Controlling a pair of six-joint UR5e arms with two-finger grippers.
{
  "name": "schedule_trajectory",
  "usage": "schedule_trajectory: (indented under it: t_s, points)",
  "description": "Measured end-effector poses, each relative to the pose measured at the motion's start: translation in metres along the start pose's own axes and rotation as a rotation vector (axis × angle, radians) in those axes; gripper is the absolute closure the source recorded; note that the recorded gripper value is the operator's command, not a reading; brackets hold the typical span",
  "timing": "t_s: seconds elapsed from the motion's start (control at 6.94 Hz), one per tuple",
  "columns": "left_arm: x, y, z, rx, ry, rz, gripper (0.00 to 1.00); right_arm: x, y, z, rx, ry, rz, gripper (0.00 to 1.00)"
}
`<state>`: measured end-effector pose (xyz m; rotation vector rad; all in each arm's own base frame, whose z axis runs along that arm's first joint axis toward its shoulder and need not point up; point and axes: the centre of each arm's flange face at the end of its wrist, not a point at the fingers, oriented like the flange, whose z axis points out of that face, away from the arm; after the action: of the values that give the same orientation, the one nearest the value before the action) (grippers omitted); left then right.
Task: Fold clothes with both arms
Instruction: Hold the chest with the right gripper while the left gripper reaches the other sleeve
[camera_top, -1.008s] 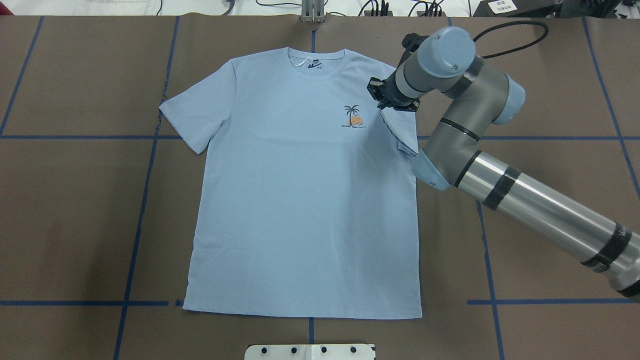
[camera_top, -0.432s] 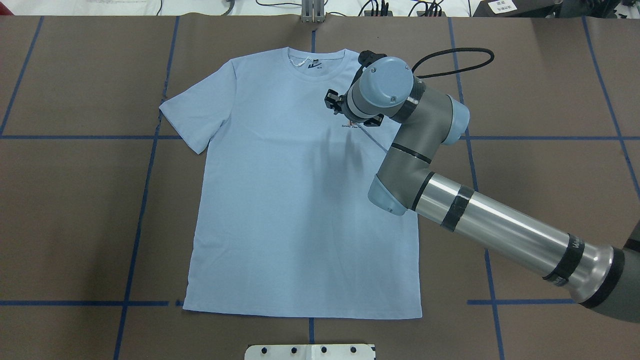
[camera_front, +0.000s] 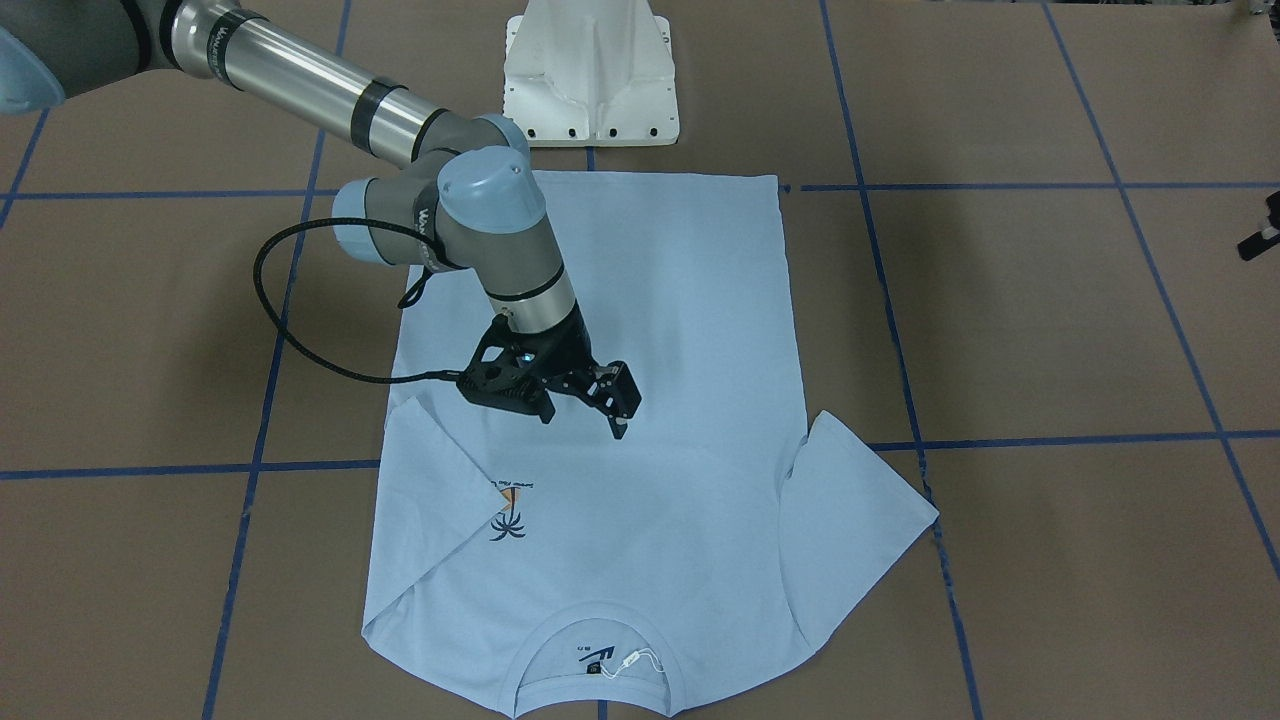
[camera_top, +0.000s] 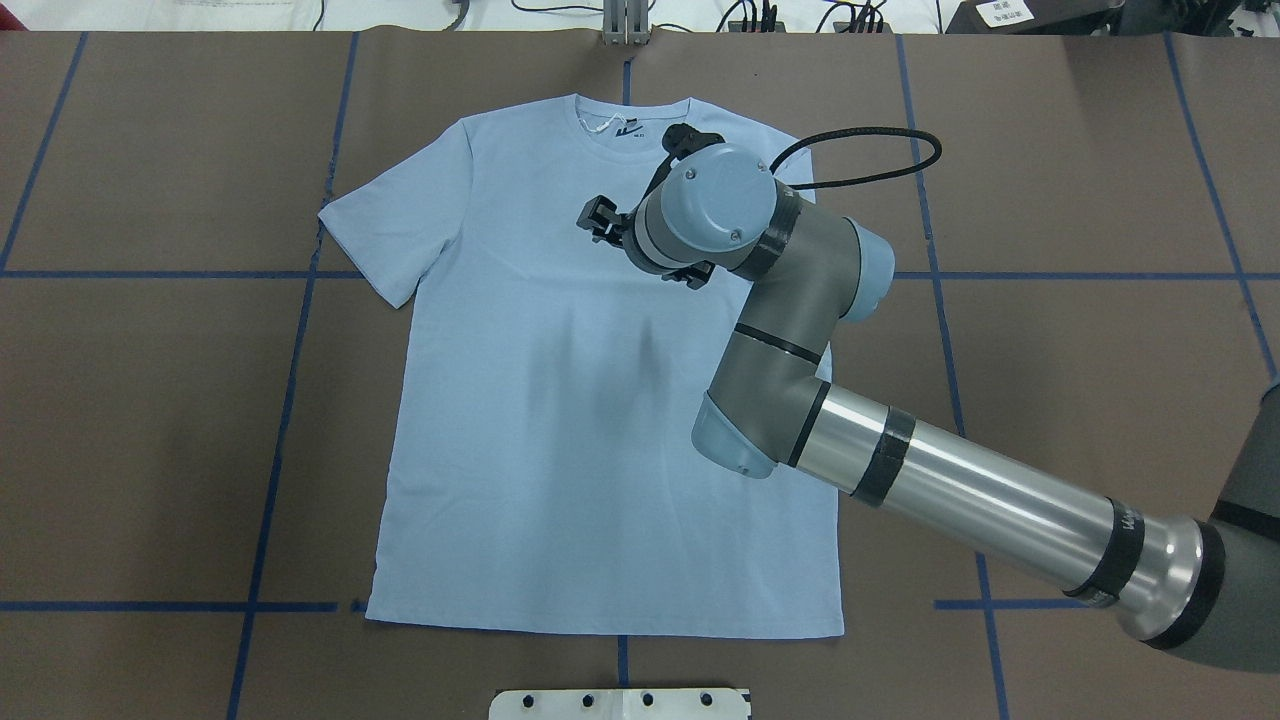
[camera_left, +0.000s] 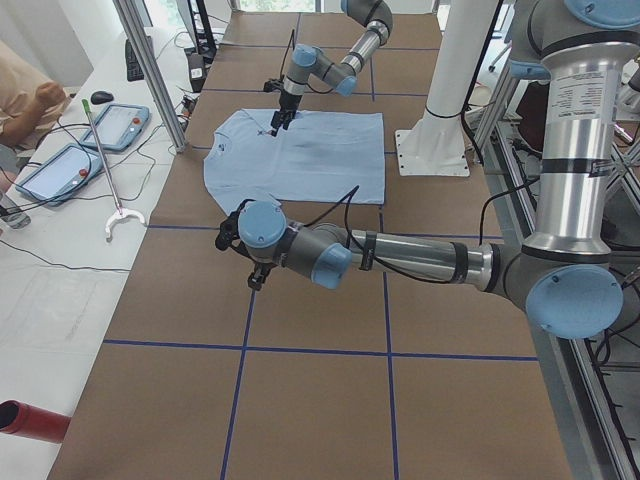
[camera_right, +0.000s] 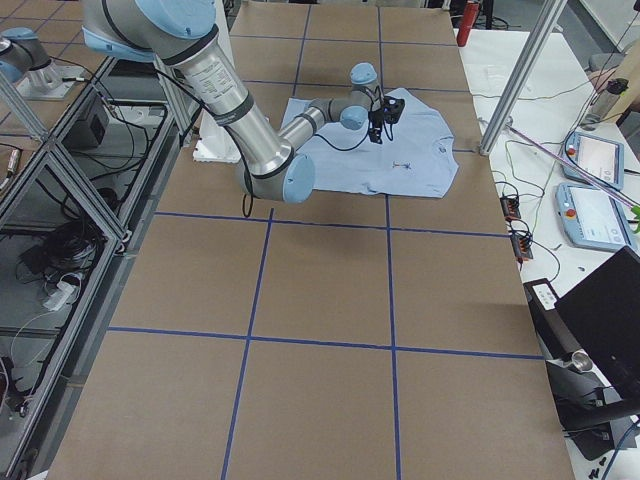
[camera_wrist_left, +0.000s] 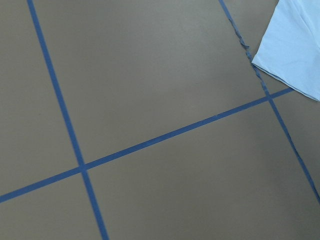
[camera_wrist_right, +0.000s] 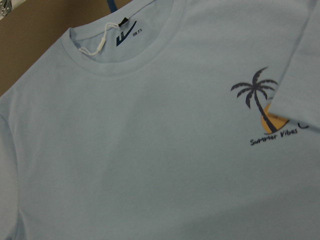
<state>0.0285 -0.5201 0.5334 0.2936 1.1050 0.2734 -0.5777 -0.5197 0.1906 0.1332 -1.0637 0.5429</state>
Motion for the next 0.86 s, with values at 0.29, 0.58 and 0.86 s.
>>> schedule_trajectory:
  t_s: [0.29, 0.58, 0.86]
  points:
    - [0.049, -0.067, 0.077, -0.057, 0.047, -0.083, 0.0, 0.025, 0.038, -0.058, -0.036, -0.022, 0.0, 0.0]
    - [0.091, -0.112, 0.147, -0.023, -0.022, -0.175, 0.01, 0.065, 0.06, -0.104, -0.048, -0.066, -0.02, 0.0]
    - [0.156, -0.136, 0.228, 0.105, -0.128, -0.304, 0.05, 0.084, 0.064, -0.123, -0.049, -0.079, -0.025, 0.0]
